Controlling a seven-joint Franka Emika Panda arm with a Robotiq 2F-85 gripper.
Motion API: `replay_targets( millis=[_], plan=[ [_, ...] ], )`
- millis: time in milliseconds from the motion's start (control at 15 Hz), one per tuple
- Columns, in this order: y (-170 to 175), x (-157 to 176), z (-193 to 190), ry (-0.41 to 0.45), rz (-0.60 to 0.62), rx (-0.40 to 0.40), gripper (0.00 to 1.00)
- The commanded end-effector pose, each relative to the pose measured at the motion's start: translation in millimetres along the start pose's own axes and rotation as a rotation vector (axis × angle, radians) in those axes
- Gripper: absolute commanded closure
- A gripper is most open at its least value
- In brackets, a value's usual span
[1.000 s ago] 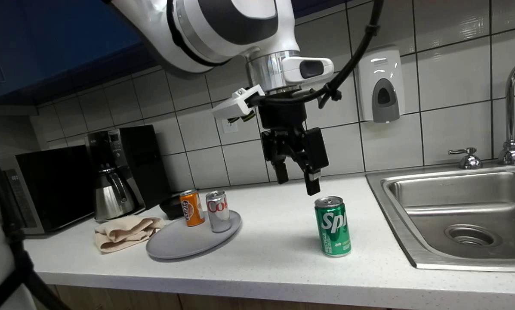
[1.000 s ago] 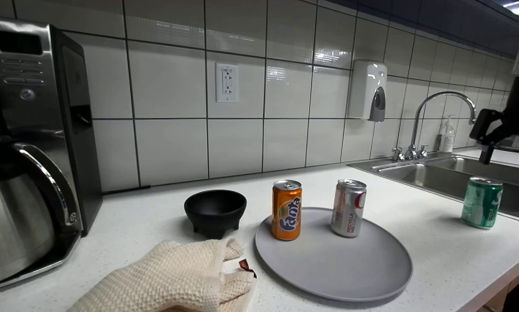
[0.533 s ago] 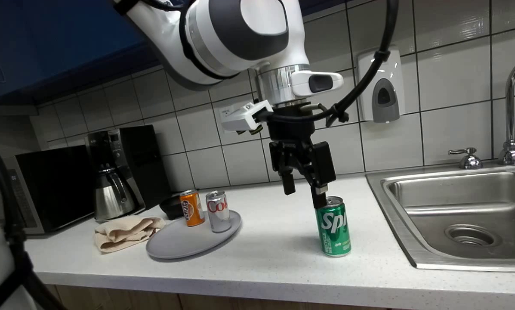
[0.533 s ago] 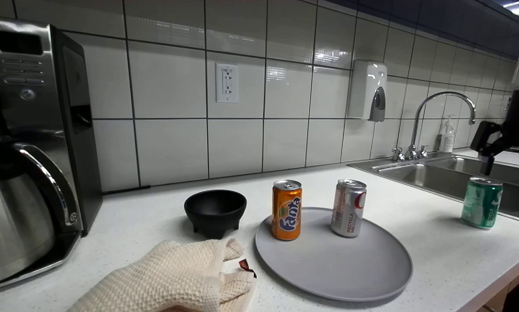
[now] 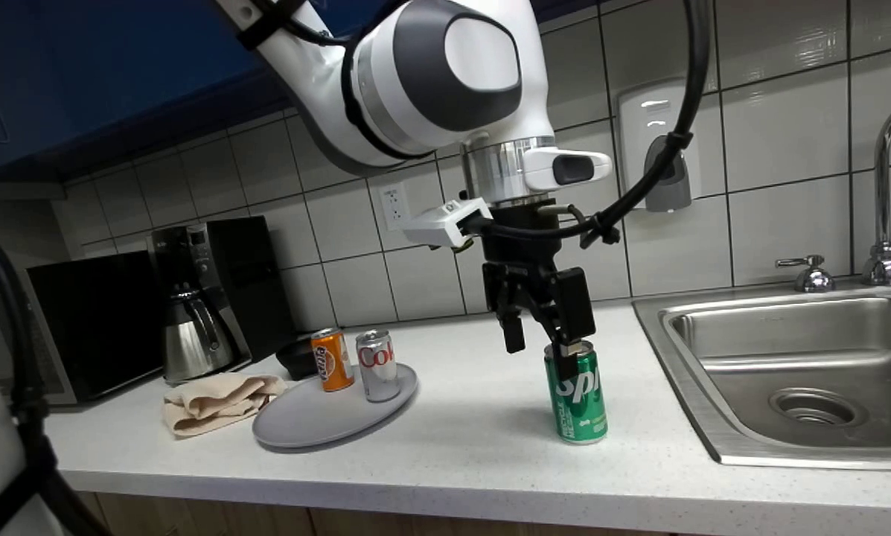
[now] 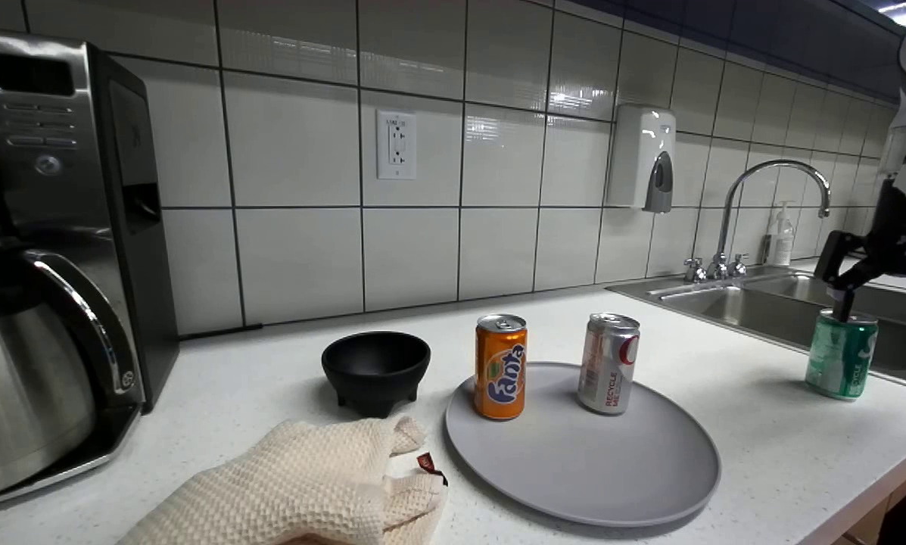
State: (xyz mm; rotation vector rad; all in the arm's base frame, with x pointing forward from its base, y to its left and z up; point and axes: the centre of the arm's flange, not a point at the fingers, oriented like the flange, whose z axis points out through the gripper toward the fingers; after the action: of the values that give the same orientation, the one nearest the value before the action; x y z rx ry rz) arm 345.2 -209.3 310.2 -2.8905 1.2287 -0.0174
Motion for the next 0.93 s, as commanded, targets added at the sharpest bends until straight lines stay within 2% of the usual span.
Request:
replay_targets(
  millis=[0,867],
  plan=[
    [-6,20,6,-0.004,0.029,0.005,0.0],
    [-27,51,21,-0.028,0.022,0.002,0.0]
  ],
)
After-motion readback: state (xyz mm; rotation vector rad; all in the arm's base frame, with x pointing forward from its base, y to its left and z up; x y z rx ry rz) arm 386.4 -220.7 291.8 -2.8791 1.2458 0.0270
